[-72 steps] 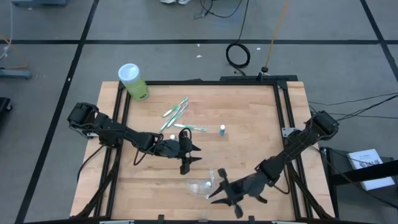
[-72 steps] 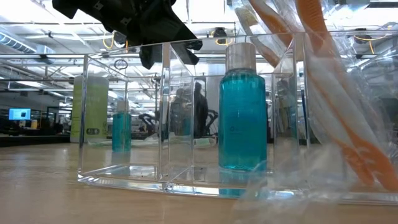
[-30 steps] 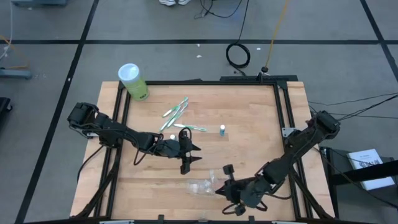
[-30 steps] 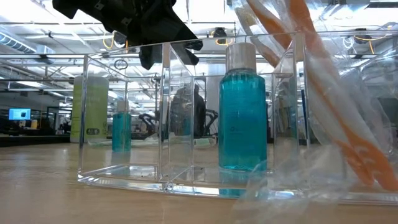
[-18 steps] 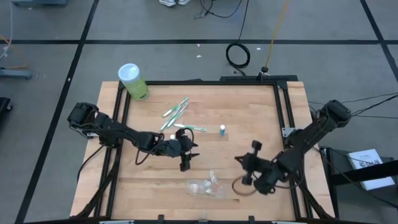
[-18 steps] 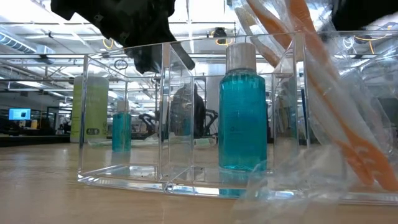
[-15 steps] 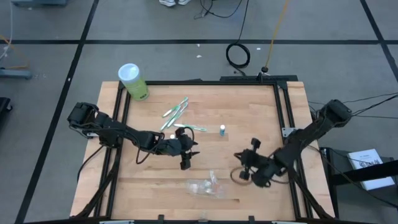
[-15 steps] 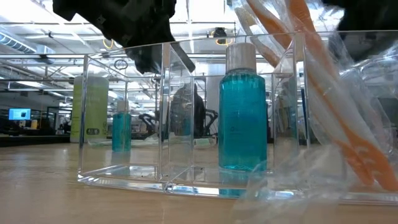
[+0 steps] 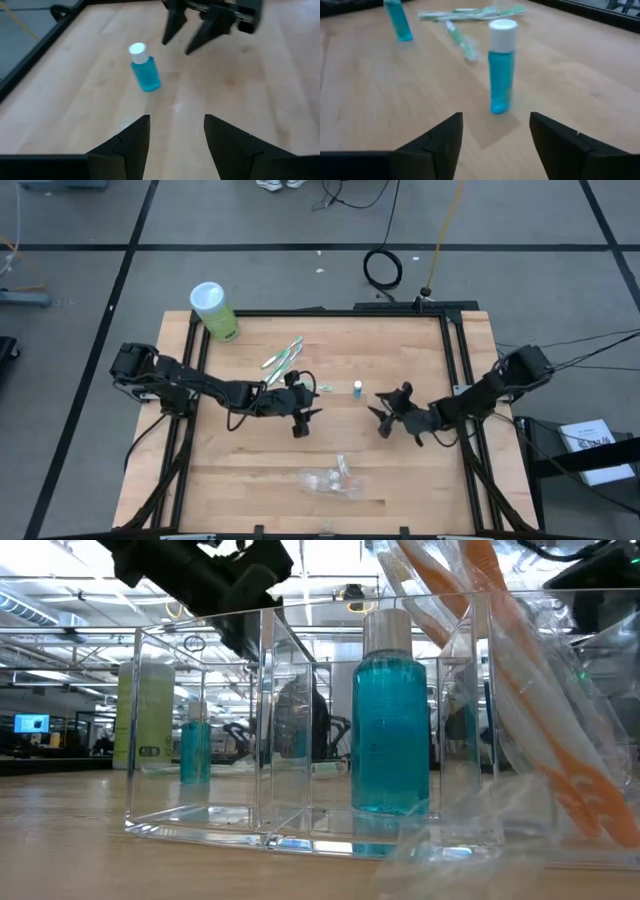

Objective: Pick & Place toothbrushing station
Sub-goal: Put the mouthwash bottle into the transparent organizer

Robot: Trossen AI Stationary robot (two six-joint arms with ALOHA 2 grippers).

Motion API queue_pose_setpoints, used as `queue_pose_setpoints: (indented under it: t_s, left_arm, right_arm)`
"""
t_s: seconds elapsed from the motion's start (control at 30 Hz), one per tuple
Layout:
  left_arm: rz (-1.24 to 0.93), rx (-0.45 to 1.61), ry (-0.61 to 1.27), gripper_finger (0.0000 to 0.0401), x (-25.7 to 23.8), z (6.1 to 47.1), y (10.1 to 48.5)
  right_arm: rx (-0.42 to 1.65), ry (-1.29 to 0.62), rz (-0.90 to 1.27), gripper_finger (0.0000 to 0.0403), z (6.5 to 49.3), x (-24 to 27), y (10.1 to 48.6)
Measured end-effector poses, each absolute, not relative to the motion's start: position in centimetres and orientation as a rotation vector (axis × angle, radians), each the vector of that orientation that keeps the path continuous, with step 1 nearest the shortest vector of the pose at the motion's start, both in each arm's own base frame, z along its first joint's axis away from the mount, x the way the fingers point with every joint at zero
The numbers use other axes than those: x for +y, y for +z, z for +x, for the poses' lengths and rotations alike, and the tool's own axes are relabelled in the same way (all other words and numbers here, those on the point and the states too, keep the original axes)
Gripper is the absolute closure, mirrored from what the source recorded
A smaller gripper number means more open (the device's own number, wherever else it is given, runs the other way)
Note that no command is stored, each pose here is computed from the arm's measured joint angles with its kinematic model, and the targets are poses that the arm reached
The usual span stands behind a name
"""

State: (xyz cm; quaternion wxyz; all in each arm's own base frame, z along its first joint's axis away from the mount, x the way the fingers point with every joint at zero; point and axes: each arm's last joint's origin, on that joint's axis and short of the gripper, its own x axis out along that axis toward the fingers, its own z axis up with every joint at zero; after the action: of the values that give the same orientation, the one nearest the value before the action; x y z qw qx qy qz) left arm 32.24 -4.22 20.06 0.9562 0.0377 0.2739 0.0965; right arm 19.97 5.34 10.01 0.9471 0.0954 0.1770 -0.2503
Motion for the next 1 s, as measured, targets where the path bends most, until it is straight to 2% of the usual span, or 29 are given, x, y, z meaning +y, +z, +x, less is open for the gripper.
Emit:
queue_pose_setpoints:
  t_s: [0.3, 0.8, 1.0]
  left_arm:
    - [0.073, 0.563, 0.273, 0.0206, -1.4, 32.5, 20.1]
    - [0.034, 0.553, 0.22, 0.0205, -0.8, 32.6, 20.1]
    - [0.031, 0.543, 0.219, 0.0206, -0.9, 32.7, 20.2]
  right_arm:
    - [0.434, -0.556, 0.053, 0.0183, 23.7, 4.5, 9.1]
    - [0.445, -0.659, 0.079, 0.019, 25.7, 2.4, 6.3]
    - [0.439, -0.683, 0.087, 0.0216, 25.8, 1.8, 6.0]
